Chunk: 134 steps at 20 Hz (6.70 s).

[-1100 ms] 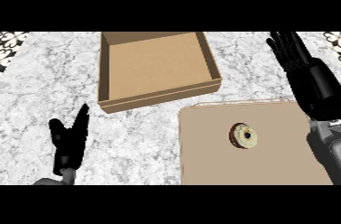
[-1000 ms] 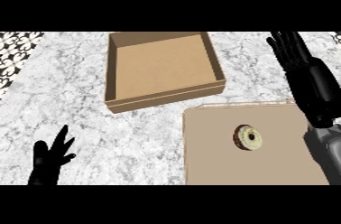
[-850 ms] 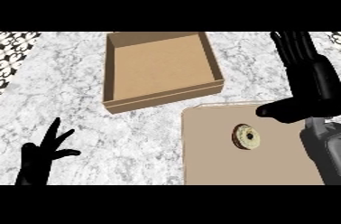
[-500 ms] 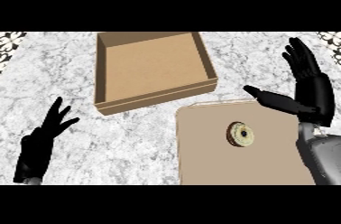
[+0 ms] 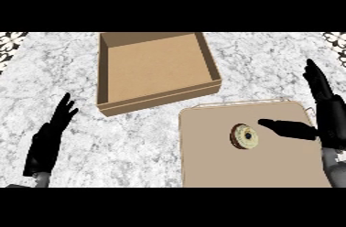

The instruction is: Pick the cupcake from the tray and place it in the cardboard box

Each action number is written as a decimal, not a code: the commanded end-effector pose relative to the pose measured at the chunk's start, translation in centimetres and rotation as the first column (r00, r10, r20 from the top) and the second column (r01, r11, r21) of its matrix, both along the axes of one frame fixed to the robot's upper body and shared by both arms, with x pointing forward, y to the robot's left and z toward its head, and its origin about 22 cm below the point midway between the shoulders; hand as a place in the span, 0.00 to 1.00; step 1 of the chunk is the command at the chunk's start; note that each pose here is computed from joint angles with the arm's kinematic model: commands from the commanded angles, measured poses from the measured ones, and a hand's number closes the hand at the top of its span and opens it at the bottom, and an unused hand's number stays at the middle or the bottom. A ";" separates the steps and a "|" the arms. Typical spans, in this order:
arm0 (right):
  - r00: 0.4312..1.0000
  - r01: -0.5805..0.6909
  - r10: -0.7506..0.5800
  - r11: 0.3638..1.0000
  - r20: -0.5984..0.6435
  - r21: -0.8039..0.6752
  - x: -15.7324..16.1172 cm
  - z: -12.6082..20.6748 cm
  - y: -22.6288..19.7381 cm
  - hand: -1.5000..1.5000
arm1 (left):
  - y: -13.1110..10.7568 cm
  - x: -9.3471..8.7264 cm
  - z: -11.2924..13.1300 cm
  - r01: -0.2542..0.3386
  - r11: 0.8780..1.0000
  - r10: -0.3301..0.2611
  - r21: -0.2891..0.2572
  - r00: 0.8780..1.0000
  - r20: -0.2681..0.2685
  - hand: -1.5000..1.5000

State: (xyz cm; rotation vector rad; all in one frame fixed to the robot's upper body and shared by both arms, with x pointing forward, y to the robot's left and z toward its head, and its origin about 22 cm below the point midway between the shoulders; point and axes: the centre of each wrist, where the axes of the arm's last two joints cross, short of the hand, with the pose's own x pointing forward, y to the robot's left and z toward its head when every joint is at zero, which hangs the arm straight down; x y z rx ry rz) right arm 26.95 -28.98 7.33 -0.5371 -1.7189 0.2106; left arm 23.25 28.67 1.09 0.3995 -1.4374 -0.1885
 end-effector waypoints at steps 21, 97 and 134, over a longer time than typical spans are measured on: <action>0.720 -0.389 0.019 0.839 -0.693 -0.381 -1.7 5.4 7.4 0.00 | 0.1 -0.3 0.2 0.025 1.000 -0.026 -0.007 1.000 -0.008 0.50; 0.693 -0.577 0.701 0.401 -0.167 -0.711 13.2 13.3 2.1 1.00 | -4.1 3.1 1.4 0.195 0.981 -0.195 0.004 0.978 0.070 0.50; 0.309 -0.844 0.915 0.138 -0.259 -0.519 19.0 11.6 24.4 1.00 | -2.5 1.9 -0.2 0.133 0.991 -0.132 -0.018 0.990 0.040 0.50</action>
